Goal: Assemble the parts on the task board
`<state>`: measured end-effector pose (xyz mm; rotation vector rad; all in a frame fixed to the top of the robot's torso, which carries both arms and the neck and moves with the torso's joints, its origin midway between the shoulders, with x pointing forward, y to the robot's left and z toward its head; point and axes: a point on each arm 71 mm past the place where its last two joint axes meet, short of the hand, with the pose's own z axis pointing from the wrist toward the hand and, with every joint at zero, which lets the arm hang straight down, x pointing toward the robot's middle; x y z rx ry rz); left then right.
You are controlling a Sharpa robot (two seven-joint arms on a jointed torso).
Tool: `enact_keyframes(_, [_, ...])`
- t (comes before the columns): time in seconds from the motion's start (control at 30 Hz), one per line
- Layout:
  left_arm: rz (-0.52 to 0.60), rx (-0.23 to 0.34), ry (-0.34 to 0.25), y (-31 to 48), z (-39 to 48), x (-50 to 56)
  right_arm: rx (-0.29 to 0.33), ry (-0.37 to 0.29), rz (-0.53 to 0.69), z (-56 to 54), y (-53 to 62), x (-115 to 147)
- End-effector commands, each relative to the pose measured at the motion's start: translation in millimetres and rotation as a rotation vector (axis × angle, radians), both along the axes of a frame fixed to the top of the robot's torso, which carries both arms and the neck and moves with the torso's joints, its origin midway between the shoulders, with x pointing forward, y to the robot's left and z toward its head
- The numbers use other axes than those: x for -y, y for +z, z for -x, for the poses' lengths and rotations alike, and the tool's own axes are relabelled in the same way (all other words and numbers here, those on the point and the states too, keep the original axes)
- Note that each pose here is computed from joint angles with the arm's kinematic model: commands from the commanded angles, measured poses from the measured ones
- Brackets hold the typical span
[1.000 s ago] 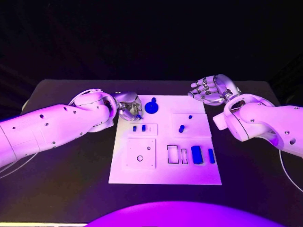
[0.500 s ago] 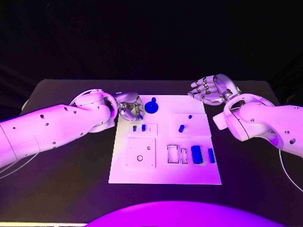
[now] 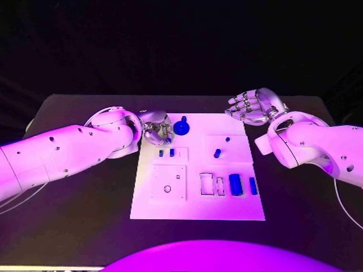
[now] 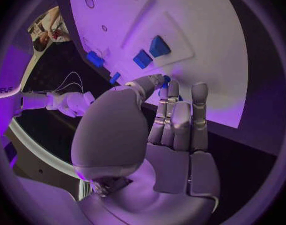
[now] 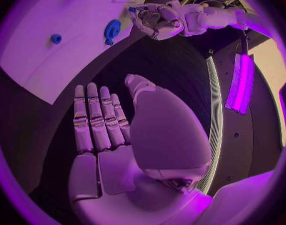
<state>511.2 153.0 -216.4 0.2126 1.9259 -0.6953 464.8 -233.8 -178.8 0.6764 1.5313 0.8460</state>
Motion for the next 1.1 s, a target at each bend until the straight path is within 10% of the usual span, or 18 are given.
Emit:
enact_keyframes(0.03, [-0.034,-0.027,0.001,-3.7,0.5,0.5,0.002,0.018,0.004,0.4,0.0,-1.4])
enact_keyframes(1.1, [-0.009,-0.004,0.035,-2.4,-2.4,0.3,-0.004,0.016,0.006,0.4,-0.4,0.1])
